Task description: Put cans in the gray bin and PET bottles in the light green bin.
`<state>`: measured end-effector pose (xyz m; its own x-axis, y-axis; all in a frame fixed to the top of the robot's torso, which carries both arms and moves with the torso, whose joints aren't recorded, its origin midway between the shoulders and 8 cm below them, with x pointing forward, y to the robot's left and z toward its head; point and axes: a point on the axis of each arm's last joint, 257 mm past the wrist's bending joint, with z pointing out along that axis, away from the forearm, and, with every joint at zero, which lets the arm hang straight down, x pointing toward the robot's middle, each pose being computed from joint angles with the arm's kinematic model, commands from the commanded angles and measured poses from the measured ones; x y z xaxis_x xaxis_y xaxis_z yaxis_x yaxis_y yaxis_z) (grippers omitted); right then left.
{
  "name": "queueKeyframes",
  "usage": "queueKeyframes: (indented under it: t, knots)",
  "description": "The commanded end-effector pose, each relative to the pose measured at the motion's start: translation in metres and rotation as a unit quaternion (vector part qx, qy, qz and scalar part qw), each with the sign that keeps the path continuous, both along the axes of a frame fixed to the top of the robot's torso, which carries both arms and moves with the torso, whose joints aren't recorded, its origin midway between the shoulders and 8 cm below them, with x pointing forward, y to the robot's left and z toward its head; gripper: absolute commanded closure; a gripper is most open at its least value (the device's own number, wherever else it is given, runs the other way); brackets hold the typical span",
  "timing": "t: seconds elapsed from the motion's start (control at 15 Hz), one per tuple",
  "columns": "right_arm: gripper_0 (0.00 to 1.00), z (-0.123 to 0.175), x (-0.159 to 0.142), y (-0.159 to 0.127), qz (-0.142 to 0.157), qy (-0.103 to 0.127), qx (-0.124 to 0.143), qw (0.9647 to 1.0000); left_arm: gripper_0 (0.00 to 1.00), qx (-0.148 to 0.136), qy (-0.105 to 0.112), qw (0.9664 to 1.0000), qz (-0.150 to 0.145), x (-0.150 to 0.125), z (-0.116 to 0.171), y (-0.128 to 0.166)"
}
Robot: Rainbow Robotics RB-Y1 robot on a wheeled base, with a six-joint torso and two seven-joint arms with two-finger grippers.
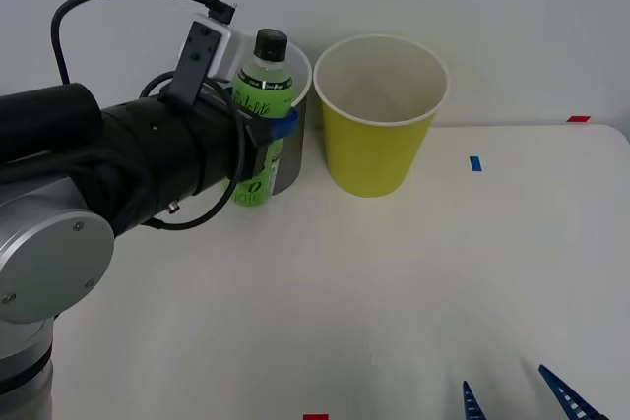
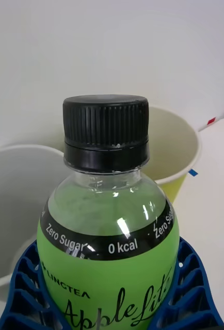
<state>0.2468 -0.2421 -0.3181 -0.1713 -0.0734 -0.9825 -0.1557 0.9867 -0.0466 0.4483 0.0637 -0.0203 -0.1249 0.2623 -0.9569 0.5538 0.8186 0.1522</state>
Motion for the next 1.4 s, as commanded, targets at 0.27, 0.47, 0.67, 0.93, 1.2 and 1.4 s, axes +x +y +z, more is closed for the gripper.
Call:
queueKeyframes:
  t: [0.27,0.47,0.67,0.93,1.2,1.4]
  knots:
    - [0.00,0.000,0.000,0.000,0.000,0.000,0.000,1.0000,0.93,-0.009,-0.038,0.9984,0.042,0.036,0.067,-0.020]
    - [0.00,0.000,0.000,0.000,0.000,0.000,0.000,1.0000,0.93,-0.023,-0.047,0.9980,0.034,0.058,0.086,-0.040]
    - [0.00,0.000,0.000,0.000,0.000,0.000,0.000,1.0000,0.95,-0.057,-0.056,0.9968,0.010,0.083,0.095,-0.076]
    - [0.00,0.000,0.000,0.000,0.000,0.000,0.000,1.0000,0.95,-0.092,-0.061,0.9937,-0.022,0.108,0.109,-0.120]
    - [0.00,0.000,0.000,0.000,0.000,0.000,0.000,1.0000,0.95,-0.129,-0.064,0.9878,-0.059,0.120,0.103,-0.160]
    - [0.00,0.000,0.000,0.000,0.000,0.000,0.000,1.0000,0.95,-0.137,-0.086,0.9847,-0.064,0.137,0.086,-0.173]
